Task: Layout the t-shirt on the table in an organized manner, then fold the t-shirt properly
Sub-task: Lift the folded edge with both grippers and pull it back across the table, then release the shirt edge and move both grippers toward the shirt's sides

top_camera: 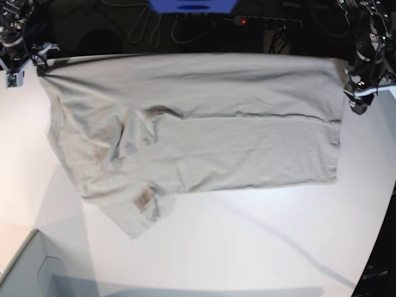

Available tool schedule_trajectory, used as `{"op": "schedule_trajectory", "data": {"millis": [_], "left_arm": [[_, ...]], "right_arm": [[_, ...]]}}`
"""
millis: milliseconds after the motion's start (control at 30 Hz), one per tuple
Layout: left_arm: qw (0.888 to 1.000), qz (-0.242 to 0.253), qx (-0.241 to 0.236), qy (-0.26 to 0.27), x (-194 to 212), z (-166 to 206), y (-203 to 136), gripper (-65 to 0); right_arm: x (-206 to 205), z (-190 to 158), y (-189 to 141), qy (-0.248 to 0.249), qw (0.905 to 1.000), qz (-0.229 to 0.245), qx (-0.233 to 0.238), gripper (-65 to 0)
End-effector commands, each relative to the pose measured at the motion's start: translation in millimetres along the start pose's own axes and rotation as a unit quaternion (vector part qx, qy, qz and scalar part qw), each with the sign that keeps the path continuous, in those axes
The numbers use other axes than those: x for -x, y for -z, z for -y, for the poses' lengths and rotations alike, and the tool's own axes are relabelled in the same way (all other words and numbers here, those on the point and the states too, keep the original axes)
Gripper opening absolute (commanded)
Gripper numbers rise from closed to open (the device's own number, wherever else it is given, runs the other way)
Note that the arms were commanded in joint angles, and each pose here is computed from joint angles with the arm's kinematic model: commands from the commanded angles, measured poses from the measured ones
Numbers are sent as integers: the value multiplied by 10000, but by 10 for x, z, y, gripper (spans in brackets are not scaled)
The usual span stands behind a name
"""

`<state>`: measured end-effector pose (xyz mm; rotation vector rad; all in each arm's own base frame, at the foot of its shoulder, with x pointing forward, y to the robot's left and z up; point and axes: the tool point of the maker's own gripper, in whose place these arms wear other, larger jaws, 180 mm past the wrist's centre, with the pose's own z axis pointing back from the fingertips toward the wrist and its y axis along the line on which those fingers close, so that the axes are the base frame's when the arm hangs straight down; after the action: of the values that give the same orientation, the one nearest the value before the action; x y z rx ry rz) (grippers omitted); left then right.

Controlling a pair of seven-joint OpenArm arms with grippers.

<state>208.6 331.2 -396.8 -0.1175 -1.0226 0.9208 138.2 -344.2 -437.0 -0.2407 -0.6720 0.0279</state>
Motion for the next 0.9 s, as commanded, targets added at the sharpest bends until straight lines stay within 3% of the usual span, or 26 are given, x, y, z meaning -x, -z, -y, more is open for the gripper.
{"op": "schedule_trajectory", "data": {"millis": [0, 200, 533, 700, 867], "left_arm": [[9995, 252, 164, 40, -180, 113, 19, -308], [9978, 504, 420, -52, -362, 372, 143, -308], [9954, 700, 635, -180, -519, 600, 272, -308], [9976, 458, 394, -339, -404, 472, 556, -308], [9990, 220, 170, -335, -278, 465, 872, -308]], "right_arm": [[-227, 118, -24, -75, 9994, 314, 124, -294], [-578, 155, -89, -252, 9968, 715, 268, -294], [-558, 108, -98, -143, 9969, 727, 269, -294], [-814, 105, -30, -120, 9945, 1001, 288, -293], [-904, 96, 47, -300, 9944, 922, 425, -293]]}}
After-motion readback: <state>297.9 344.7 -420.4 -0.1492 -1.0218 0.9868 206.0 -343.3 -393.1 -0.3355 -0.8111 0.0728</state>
